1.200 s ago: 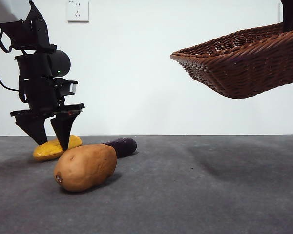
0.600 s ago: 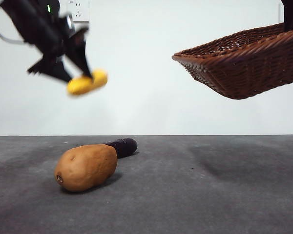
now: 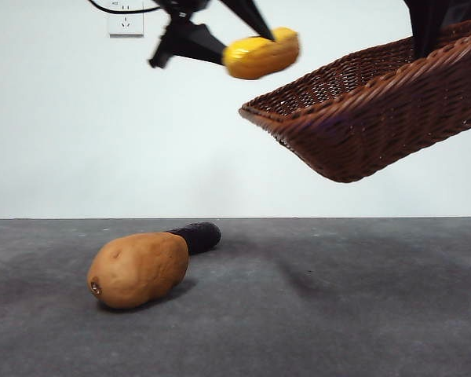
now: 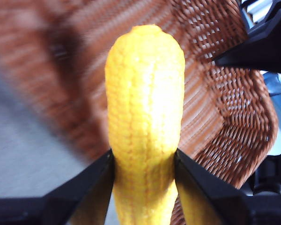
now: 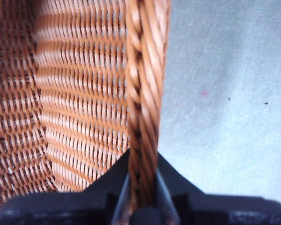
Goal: Help me put the vegetables on the table into the basket
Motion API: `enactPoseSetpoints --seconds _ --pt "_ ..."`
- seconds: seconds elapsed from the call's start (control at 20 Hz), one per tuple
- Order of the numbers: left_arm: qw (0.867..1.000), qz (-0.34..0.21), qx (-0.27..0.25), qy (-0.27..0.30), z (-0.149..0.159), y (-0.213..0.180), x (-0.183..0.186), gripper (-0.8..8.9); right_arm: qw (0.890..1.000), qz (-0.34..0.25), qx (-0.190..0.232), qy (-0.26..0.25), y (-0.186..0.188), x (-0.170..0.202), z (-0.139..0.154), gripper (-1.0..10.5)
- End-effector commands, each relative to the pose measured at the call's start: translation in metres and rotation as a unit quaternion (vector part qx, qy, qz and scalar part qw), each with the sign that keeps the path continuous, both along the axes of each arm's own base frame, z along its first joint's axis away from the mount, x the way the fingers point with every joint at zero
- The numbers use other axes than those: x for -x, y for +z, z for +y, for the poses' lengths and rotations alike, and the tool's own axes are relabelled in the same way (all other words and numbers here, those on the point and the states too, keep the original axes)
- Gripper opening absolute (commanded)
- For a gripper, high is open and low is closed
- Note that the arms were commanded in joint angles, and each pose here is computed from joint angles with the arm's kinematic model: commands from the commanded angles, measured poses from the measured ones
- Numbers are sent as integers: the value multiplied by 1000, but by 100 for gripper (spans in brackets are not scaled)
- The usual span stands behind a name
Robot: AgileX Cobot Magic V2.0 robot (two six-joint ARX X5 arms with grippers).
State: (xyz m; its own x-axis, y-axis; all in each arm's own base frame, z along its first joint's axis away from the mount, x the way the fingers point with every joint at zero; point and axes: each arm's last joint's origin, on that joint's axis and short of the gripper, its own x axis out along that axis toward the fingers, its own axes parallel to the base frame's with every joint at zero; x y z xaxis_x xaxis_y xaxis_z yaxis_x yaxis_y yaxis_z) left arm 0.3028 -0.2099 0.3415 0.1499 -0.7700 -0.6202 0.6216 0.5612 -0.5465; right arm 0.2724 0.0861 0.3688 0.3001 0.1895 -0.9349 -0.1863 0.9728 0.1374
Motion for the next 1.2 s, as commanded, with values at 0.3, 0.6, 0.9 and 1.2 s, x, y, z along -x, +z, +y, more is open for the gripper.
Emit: enactPoseSetpoints --seconds 0.3,0.6,0.9,1.2 --pt "991 19 -38 126 -23 -9 0 232 1000 6 -6 0 1 8 15 -16" --pt "989 26 -23 141 -24 -7 -2 503 1000 10 -6 9 0 9 20 -16" --pt "993 -21 -30 114 -15 1 0 502 1000 27 5 11 -8 7 20 -16" --pt "975 -68 -189 91 20 23 44 502 998 55 26 2 -37 -1 0 -16"
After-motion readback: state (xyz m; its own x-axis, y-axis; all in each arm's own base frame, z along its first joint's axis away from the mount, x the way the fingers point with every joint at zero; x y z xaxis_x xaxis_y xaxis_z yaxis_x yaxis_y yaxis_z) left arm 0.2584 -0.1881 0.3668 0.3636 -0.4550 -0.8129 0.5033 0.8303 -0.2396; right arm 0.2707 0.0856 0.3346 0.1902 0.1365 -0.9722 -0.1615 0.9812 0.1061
